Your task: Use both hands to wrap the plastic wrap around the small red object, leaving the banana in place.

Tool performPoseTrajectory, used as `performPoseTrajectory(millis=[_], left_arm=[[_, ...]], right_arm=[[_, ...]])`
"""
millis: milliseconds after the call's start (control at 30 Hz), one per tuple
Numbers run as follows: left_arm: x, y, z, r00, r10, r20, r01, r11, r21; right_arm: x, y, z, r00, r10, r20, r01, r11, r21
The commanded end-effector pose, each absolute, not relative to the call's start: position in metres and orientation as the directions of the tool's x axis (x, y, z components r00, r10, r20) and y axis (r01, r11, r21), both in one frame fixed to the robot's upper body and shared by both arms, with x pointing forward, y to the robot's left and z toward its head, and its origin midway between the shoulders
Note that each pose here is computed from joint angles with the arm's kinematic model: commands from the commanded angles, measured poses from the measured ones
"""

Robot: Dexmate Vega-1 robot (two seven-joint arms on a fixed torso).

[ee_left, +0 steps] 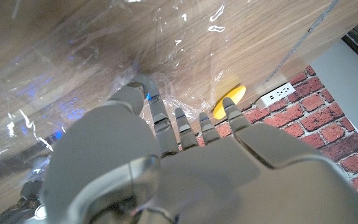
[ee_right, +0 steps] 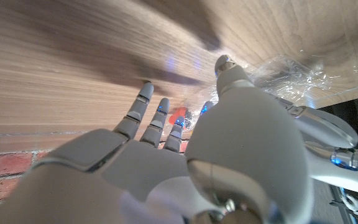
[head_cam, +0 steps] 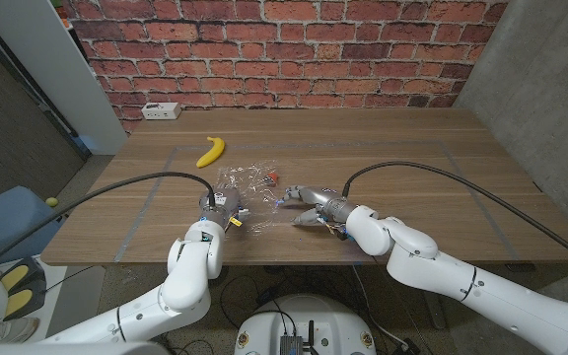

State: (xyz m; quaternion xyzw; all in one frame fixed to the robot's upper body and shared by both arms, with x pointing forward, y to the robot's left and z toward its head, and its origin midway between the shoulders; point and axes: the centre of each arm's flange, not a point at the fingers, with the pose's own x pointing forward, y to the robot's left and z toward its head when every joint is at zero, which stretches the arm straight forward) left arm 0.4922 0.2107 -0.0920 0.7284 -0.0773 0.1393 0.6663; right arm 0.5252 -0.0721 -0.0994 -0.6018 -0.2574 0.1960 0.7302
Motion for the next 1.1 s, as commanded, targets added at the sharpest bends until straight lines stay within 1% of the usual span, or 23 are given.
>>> performPoseTrajectory(millis=[33,167,267,400,467,567,700,800,933,1100], left_arm=[[0.492,0.212,-0.091,0.947,0.094,0.309,-0.299,-0.105,0.949],[0.492,0.212,-0.091,0.949,0.095,0.3,-0.291,-0.103,0.951],[0.491,0.211,-0.092,0.95,0.093,0.3,-0.29,-0.1,0.952],[0.49,0.209,-0.094,0.949,0.09,0.301,-0.293,-0.096,0.951],[0.488,0.21,-0.094,0.948,0.093,0.304,-0.295,-0.096,0.951],[0.487,0.21,-0.094,0.948,0.093,0.305,-0.297,-0.097,0.95],[0.487,0.209,-0.094,0.947,0.091,0.309,-0.3,-0.098,0.949],[0.487,0.209,-0.094,0.947,0.089,0.308,-0.299,-0.096,0.949],[0.486,0.21,-0.093,0.947,0.087,0.309,-0.3,-0.096,0.949],[0.485,0.211,-0.093,0.946,0.089,0.311,-0.303,-0.093,0.948]], right_arm=[[0.525,-0.06,-0.102,0.714,0.692,0.11,-0.039,0.196,-0.98],[0.523,-0.054,-0.102,0.689,0.713,0.135,-0.043,0.226,-0.973],[0.523,-0.051,-0.102,0.697,0.7,0.154,-0.046,0.258,-0.965],[0.523,-0.052,-0.104,0.735,0.65,0.192,-0.016,0.299,-0.954],[0.521,-0.056,-0.106,0.757,0.606,0.246,0.028,0.346,-0.938],[0.52,-0.061,-0.106,0.779,0.557,0.29,0.071,0.381,-0.922],[0.518,-0.067,-0.108,0.791,0.491,0.366,0.139,0.438,-0.888],[0.518,-0.069,-0.11,0.792,0.467,0.393,0.165,0.456,-0.874],[0.52,-0.065,-0.115,0.783,0.502,0.367,0.151,0.419,-0.895],[0.524,-0.06,-0.12,0.76,0.591,0.269,0.079,0.327,-0.942]])
